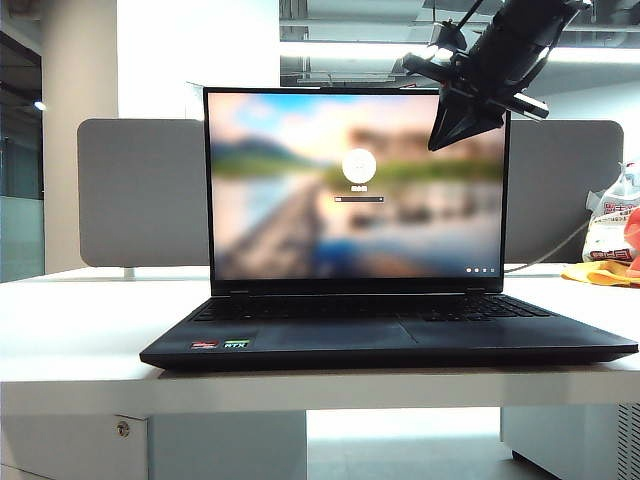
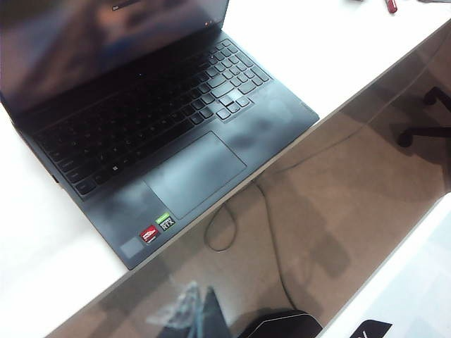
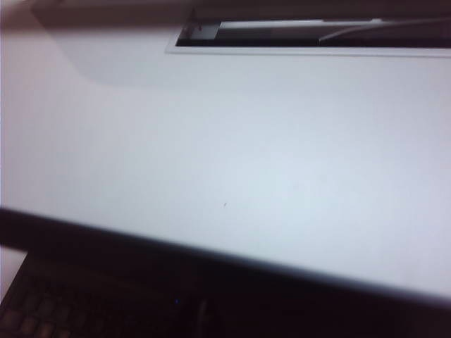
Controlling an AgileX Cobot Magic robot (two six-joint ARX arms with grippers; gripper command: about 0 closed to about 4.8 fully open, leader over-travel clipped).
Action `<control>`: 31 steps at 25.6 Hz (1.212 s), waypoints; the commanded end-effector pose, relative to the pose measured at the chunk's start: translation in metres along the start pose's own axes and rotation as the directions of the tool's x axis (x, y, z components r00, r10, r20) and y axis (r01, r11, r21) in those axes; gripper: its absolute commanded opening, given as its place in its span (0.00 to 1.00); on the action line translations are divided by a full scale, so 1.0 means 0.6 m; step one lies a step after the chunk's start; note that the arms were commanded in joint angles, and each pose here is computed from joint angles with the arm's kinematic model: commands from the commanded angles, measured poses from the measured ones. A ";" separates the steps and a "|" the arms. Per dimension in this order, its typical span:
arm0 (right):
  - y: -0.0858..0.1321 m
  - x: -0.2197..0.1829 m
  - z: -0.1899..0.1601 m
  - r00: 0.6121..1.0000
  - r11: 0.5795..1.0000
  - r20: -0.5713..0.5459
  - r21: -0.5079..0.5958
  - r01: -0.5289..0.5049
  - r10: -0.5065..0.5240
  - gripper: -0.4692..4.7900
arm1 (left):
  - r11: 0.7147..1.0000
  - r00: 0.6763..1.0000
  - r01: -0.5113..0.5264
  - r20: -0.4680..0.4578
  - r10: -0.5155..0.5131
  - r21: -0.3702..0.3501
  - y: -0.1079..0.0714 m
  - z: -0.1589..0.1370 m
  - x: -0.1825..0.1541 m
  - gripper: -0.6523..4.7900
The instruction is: Open the lid of the laptop and use the keypad to enter the password "123".
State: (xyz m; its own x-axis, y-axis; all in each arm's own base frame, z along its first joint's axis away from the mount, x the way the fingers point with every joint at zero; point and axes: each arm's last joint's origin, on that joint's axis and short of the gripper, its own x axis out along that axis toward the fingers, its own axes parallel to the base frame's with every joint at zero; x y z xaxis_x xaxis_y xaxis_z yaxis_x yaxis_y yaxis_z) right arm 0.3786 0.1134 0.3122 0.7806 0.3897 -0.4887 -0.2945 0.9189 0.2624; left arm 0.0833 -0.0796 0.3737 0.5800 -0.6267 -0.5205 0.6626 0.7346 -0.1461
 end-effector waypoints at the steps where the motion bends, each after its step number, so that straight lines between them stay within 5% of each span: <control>1: 0.001 -0.007 0.024 0.993 1.000 0.118 -0.016 0.005 -0.003 0.07 | 1.000 1.000 -0.002 0.014 0.002 0.001 0.000 0.003 -0.002 0.11; 12: 0.005 -0.015 0.003 0.994 0.995 -0.049 0.007 -0.100 0.100 0.07 | 1.000 0.999 -0.027 0.017 0.027 0.004 0.001 0.003 -0.002 0.11; 24: 0.007 -0.049 -0.017 0.975 0.996 -0.211 -0.038 -0.079 0.069 0.07 | 0.999 0.996 -0.031 0.079 0.029 0.030 0.001 0.010 0.005 0.11; 31: 0.009 -0.089 -0.040 0.967 0.996 -0.250 -0.061 -0.071 0.053 0.07 | 0.996 0.993 -0.051 0.106 0.043 0.071 0.004 0.027 0.059 0.11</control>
State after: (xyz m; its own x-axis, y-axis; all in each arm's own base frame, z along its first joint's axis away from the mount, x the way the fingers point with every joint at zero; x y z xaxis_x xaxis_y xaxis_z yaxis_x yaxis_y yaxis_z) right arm 0.3293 0.1009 0.3203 0.6020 0.4421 -0.6649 -0.3753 0.8917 0.2530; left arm 0.1080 -0.1000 0.3683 0.6503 -0.6181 -0.4417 0.6591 0.7482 -0.0766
